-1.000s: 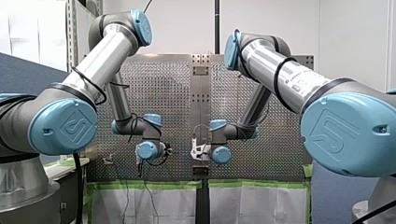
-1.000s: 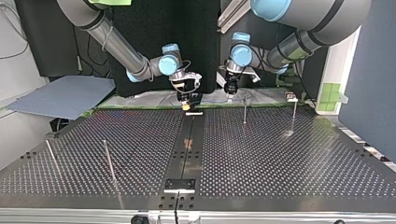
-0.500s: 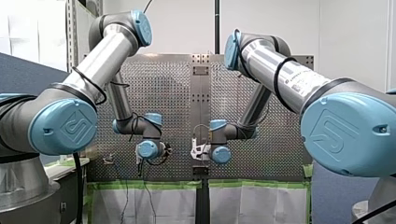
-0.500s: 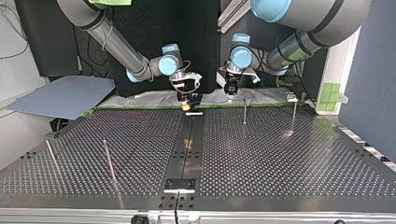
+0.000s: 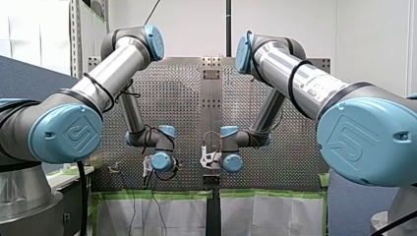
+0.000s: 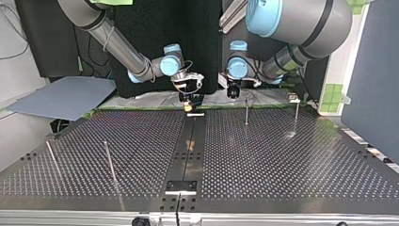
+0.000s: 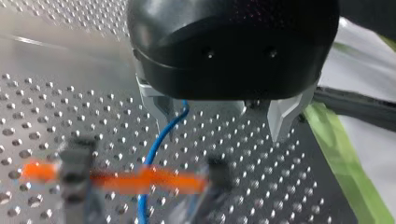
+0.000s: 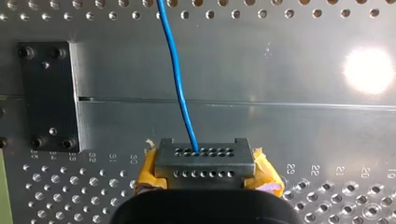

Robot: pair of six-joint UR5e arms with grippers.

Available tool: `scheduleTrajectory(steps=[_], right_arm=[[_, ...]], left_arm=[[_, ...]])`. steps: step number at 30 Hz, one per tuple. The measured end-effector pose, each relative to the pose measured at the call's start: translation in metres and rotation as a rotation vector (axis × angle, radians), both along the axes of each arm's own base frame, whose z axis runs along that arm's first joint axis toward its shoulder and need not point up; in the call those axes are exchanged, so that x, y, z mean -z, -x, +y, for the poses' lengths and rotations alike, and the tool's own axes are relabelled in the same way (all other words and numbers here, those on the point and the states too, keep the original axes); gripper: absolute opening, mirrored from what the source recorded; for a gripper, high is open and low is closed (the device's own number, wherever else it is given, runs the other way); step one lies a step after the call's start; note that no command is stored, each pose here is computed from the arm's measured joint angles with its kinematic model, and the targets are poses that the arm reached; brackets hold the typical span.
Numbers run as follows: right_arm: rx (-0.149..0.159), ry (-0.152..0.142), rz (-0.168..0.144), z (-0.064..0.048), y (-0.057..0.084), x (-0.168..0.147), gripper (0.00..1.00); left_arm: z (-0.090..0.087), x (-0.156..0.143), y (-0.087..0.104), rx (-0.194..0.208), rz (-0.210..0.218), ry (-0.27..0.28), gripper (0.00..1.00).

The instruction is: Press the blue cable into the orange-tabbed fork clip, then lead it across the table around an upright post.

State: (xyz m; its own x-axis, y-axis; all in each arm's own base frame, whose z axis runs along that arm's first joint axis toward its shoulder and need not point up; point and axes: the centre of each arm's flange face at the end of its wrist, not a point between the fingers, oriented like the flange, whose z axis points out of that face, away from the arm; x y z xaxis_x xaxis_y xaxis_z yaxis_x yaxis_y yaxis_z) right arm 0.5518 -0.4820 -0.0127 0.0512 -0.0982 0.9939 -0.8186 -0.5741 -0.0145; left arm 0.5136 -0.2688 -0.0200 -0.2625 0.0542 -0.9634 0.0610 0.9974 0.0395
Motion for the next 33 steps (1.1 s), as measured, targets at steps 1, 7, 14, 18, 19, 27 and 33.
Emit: scheduleTrajectory(steps=[1,7,14,18,19,27,33], right_arm=[[0.0,0.0,0.0,0.0,0.0,0.0,0.0],[0.0,0.001,-0.001,-0.001,-0.001,-0.001,0.0],[-0.002,-0.001,0.001,0.0,-0.001,-0.001,0.0],[-0.002,-0.002,0.002,0.0,-0.001,-0.001,0.0],[-0.001,-0.003,0.002,0.0,-0.001,-0.001,0.0],[0.0,-0.004,0.003,-0.001,0.0,0.0,0.0],[0.002,-0.005,0.004,-0.002,0.001,0.0,0.0]], left_arm=[[0.0,-0.001,-0.003,-0.007,0.001,-0.004,1.0],[-0.003,-0.013,-0.023,-0.036,-0.014,-0.013,1.0],[-0.007,-0.023,-0.038,-0.041,-0.048,-0.009,1.0],[-0.007,-0.024,-0.038,-0.044,-0.05,-0.013,0.94],[-0.007,-0.024,-0.038,-0.045,-0.05,-0.014,0.85],[-0.006,-0.022,-0.037,-0.05,-0.036,-0.023,0.07],[-0.005,-0.022,-0.035,-0.057,-0.028,-0.044,0.0]])
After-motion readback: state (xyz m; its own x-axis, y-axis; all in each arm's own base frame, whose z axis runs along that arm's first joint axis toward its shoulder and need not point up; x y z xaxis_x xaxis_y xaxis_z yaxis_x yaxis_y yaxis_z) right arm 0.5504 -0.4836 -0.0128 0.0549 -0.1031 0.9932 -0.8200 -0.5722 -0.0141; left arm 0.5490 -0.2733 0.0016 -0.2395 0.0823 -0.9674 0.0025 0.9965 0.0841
